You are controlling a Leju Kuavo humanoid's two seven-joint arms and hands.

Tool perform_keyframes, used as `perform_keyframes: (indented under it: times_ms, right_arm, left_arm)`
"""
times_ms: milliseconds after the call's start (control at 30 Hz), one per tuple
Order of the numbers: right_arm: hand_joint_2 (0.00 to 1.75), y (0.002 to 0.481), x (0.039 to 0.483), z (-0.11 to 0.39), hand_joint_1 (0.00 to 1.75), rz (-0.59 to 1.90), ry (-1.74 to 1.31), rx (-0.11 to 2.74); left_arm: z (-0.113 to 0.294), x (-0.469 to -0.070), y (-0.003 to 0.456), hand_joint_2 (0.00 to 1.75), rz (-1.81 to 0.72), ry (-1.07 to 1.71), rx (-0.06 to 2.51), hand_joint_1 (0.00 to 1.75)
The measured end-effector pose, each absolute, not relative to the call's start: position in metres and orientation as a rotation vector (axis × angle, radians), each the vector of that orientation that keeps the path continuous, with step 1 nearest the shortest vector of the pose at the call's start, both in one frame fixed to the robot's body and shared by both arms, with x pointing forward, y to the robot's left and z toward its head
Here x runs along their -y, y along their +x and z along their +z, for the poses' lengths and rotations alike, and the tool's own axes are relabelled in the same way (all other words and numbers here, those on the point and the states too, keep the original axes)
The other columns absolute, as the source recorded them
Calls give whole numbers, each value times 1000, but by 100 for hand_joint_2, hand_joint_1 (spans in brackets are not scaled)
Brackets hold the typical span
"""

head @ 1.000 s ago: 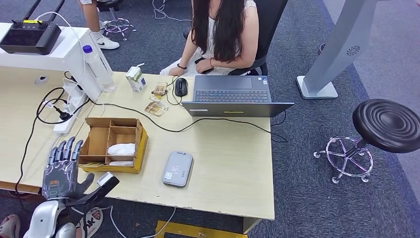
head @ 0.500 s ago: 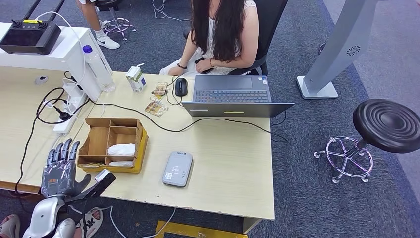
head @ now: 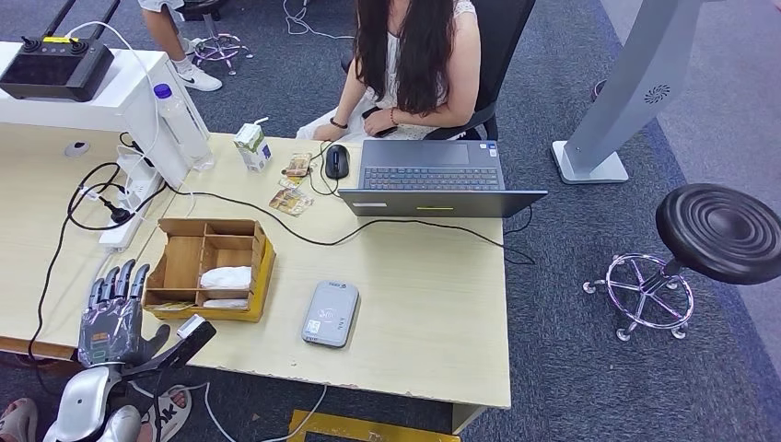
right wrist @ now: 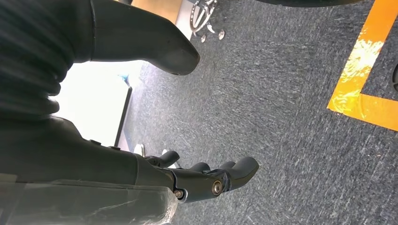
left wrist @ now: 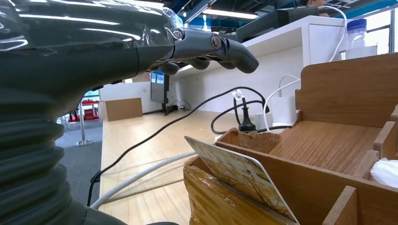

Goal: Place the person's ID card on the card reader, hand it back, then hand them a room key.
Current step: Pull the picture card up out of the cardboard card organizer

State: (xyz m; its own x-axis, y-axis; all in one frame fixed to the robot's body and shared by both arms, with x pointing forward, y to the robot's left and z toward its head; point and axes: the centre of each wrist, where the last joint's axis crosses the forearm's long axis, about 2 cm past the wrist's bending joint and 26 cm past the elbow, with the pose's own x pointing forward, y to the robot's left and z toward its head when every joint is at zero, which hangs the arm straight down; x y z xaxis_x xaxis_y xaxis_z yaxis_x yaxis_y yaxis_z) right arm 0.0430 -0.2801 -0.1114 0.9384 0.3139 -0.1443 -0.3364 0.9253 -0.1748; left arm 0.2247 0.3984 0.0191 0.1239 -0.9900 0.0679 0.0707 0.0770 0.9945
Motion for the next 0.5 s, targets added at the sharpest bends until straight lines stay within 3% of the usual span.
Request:
perform_keyframes:
  times_ms: [500]
  right_arm:
    - [175, 43, 280, -111, 0, 341, -198, -115]
  left_arm:
    - [19, -399, 225, 175, -1106, 1163, 1122, 0]
